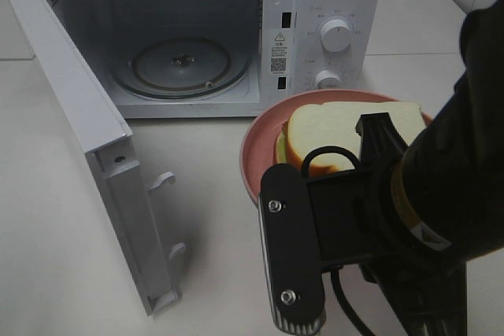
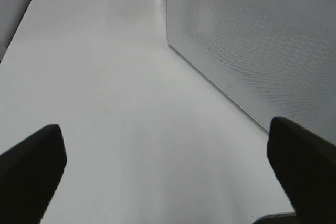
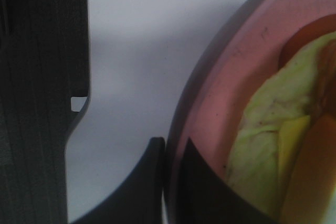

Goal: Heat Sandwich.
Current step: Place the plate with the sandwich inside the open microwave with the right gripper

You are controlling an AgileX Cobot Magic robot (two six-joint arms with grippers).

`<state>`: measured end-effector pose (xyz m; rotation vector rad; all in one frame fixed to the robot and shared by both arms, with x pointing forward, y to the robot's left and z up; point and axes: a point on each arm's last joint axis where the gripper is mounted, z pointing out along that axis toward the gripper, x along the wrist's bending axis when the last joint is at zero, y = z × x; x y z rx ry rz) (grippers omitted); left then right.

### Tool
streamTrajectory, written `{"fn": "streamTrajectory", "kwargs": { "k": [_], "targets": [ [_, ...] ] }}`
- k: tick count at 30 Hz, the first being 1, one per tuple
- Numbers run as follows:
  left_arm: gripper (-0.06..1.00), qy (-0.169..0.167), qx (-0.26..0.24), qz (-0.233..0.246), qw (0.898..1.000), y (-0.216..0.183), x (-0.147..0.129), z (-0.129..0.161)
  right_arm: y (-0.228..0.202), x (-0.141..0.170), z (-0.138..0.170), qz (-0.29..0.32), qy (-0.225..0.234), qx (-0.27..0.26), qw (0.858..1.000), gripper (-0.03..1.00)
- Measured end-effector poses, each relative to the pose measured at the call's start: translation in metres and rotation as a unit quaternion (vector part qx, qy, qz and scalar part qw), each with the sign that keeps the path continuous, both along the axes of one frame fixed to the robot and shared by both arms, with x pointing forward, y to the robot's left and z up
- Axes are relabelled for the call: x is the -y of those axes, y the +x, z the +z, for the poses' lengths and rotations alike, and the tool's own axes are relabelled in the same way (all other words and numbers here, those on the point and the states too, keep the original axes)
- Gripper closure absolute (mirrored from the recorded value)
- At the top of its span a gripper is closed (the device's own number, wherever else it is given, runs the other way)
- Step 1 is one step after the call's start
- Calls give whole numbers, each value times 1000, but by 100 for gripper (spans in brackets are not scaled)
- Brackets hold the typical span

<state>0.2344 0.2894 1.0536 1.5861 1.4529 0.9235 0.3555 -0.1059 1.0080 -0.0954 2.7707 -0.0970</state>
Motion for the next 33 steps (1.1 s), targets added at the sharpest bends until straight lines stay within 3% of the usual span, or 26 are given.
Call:
{"fn": "streamTrajectory", "kwargs": {
  "k": [11,20,26,33],
  "targets": [
    [-4,0,0,0,1000,0,0,0,29,10,0,98,-13,1,995,93],
    [-4,0,0,0,1000,0,0,0,45,15,-1,187,-4,-7,982,93],
    [-4,0,0,0,1000,0,0,0,55,20,-1,259,-12,-1,966,93],
    [-4,0,0,0,1000,0,0,0,58,19,-1,287,-11,7,958,93]
  ]
}}
